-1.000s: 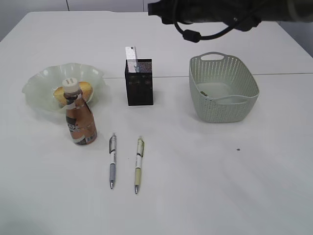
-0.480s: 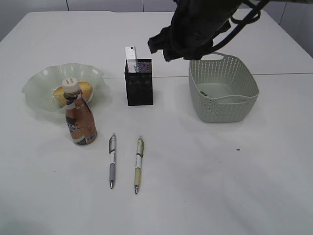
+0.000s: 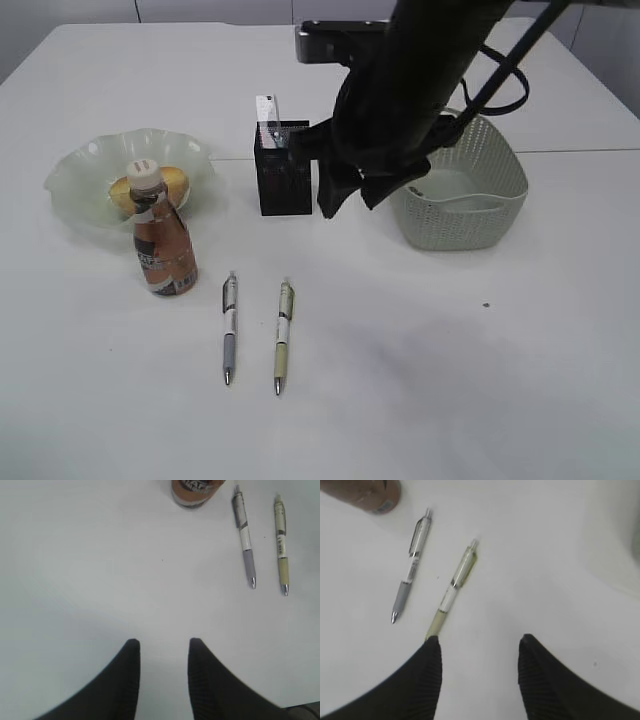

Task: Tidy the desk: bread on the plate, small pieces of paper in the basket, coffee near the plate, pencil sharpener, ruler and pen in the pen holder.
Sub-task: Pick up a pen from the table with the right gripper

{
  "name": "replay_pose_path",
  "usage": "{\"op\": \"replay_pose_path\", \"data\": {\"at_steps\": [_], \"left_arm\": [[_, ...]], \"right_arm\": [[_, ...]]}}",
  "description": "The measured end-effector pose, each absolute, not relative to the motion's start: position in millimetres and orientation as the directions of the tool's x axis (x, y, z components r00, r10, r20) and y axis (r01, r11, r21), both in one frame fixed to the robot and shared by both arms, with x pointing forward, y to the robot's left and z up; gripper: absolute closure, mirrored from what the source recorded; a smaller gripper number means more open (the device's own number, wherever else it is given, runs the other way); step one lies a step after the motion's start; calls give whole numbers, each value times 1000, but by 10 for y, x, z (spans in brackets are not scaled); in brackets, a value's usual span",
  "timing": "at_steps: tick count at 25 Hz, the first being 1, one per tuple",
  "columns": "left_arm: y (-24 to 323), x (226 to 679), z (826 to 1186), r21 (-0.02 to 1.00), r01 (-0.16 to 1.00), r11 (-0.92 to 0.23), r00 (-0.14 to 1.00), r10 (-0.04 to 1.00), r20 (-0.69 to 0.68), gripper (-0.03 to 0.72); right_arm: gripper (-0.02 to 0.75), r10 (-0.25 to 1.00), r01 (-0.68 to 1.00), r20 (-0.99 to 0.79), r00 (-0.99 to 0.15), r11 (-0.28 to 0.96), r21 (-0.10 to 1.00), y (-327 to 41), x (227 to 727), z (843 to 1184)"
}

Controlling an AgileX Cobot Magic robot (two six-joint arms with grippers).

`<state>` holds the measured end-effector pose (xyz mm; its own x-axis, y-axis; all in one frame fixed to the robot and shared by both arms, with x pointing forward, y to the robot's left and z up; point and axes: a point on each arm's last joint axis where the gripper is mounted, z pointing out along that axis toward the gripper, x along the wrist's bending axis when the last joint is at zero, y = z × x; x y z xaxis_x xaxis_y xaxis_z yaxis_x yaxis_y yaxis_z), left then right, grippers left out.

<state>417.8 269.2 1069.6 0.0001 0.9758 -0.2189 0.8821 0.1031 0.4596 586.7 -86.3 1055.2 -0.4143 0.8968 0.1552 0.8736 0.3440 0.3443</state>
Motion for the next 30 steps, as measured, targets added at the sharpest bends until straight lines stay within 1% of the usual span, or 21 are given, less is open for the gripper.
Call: {"op": "replay_pose_path", "data": {"at_steps": [3, 8, 17, 20, 22, 24, 30], "left_arm": [[2700, 4122, 10753, 488, 867, 103, 7, 976, -220, 445], [2710, 4106, 10769, 498, 862, 98, 11, 978, -210, 445], [2713, 4106, 10768, 499, 861, 95, 11, 979, -206, 445], [2714, 4106, 10768, 499, 861, 94, 11, 979, -204, 445], [2714, 4106, 10768, 499, 861, 94, 11, 979, -204, 445], [2714, 4106, 10768, 499, 861, 94, 11, 979, -204, 445], [2714, 4106, 10768, 499, 861, 94, 11, 979, -204, 445]], "right_arm": [[370, 881, 874, 167, -442, 381, 302, -751, 5747, 10547], [371, 852, 853, 176, -493, 435, 288, -541, 5582, 10546], [372, 854, 856, 180, -489, 430, 286, -511, 5559, 10546], [372, 869, 872, 193, -456, 393, 291, -505, 5569, 10550], [372, 882, 883, 209, -423, 349, 314, -490, 5593, 10560], [372, 898, 902, 227, -377, 299, 313, -477, 5612, 10543], [372, 941, 958, 233, -247, 201, 204, -410, 5703, 10195]]}}
